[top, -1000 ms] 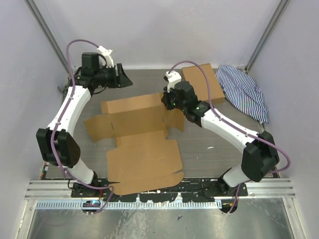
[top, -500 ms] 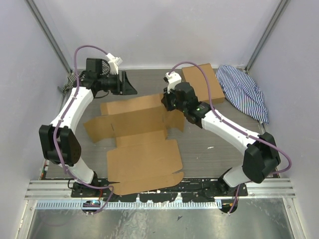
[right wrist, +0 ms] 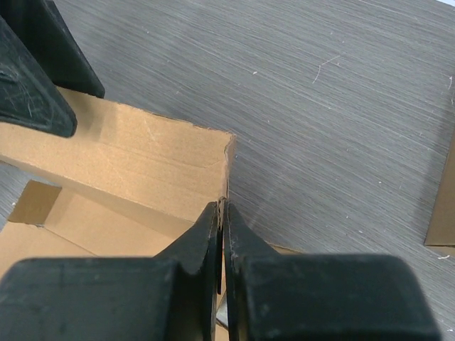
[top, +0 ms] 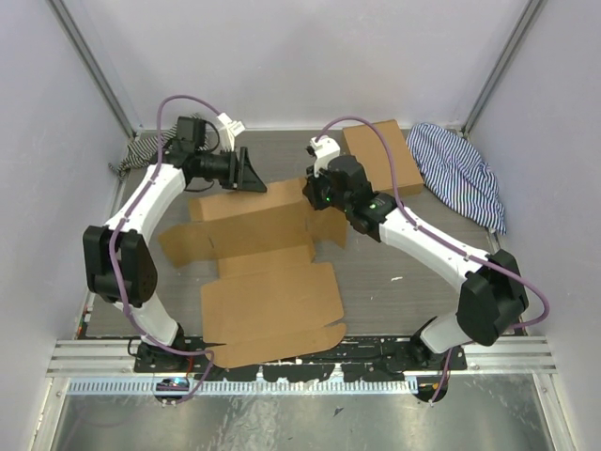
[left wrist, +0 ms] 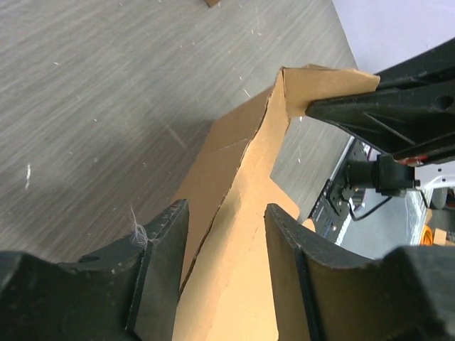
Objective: Fold the paper box
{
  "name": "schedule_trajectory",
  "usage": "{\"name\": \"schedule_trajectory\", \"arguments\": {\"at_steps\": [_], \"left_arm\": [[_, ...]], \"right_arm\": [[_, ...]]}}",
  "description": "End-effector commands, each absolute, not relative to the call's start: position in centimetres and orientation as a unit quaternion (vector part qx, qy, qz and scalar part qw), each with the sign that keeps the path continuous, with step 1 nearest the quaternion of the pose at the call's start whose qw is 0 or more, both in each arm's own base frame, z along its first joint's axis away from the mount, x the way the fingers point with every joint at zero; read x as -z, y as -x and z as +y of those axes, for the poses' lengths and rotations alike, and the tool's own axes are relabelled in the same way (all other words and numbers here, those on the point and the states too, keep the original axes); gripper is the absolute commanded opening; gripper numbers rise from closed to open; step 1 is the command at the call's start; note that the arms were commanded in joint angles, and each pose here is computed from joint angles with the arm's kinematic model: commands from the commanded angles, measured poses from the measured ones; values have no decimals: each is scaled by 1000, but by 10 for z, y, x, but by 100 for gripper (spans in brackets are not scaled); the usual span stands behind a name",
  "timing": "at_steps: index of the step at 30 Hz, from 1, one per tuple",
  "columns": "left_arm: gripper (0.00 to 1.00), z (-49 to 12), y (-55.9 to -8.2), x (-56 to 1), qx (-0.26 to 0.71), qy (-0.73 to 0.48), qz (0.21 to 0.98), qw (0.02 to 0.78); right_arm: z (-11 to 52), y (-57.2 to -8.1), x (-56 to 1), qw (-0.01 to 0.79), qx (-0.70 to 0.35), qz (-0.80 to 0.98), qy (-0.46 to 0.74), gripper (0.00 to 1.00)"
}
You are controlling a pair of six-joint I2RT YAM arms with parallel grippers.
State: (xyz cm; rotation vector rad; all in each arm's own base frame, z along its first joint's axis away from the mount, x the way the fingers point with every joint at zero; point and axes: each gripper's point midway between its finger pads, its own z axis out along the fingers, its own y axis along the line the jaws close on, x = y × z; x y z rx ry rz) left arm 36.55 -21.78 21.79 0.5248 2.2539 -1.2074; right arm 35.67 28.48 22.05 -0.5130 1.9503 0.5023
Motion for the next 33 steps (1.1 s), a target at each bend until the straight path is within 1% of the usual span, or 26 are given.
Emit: {"name": "schedule_trajectory", "arguments": {"at_steps": [1,3,4,5,7,9,11,15,18,20,24,28,31,33], "left_arm": [[51,-225,-340,-212,467,-217,827,224],[46,-225,-334,-207,463,-221,831,214],[42,-225,-333,-205,459,-223,834,210],[38,-224,-332,-203,453,-223,838,207],[29,-223,-329,-200,440,-225,845,202],[21,-220,-329,-200,425,-224,853,204],[14,-217,-329,-203,412,-221,859,208],[8,-209,-331,-216,377,-217,870,232],[7,-201,-333,-228,338,-217,878,260],[6,-196,-333,-238,317,-217,880,279],[5,-187,-334,-257,281,-216,878,321],[5,-174,-337,-267,224,-209,881,361],[5,-167,-336,-270,200,-204,880,381],[4,-169,-336,-275,202,-204,871,398]], "right_arm": [[296,-353,-234,507,-223,800,229,10],[296,-354,-235,507,-221,801,228,12],[296,-354,-236,507,-220,802,227,15],[296,-355,-237,507,-219,803,226,20],[294,-355,-238,506,-215,805,223,39],[290,-357,-240,506,-204,810,216,55],[283,-359,-241,507,-188,816,203,62],[266,-364,-254,522,-160,821,166,68],[256,-365,-267,535,-154,819,142,73],[251,-364,-278,542,-158,815,131,74],[223,-371,-294,557,-130,817,74,77],[192,-384,-291,544,-127,829,20,77],[184,-397,-272,501,-156,851,16,74],[181,-405,-257,478,-161,863,23,72]]}}
